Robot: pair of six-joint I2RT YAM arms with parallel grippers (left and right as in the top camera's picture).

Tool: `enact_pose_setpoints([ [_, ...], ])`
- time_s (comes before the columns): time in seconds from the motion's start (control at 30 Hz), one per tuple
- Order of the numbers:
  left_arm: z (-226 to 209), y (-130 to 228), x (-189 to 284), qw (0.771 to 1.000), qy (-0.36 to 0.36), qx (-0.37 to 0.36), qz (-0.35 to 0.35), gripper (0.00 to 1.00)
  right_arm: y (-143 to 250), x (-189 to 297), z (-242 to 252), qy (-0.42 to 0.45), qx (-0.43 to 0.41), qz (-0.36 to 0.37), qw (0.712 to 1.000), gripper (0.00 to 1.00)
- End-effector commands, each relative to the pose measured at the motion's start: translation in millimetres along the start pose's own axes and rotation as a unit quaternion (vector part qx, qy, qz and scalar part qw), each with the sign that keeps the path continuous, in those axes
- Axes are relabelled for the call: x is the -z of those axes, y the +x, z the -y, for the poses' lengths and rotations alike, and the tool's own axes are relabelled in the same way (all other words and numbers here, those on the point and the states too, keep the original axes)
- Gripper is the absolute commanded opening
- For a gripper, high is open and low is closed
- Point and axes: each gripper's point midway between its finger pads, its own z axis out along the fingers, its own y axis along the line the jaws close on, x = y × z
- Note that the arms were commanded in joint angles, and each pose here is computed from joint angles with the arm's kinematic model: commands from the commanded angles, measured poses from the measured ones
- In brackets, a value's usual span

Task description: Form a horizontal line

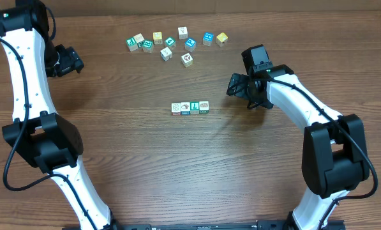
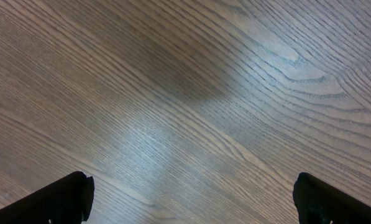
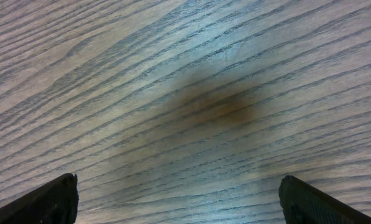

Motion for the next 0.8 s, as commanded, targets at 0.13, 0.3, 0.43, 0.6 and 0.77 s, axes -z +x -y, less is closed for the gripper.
enact_pose_setpoints([
  [0.13,4,3,0,1.000,-0.004,0.000,0.000,1.00,-6,11,0,-0.003,-0.001,0.015,1.000,1.00],
  [0.3,4,3,0,1.000,-0.004,0.000,0.000,0.99,-2,10,0,-0.005,0.000,0.007,1.000,1.00],
  [0.43,4,3,0,1.000,-0.004,0.000,0.000,1.00,-2,18,-4,-0.012,0.003,0.011,1.000,1.00],
  [0.6,4,3,0,1.000,-0.004,0.000,0.000,1.00,-9,47,-16,-0.035,0.054,0.042,0.997,1.00],
  [0.77,4,3,0,1.000,-0.004,0.000,0.000,1.00,-21,88,-22,-0.060,0.111,0.090,0.988,1.00],
])
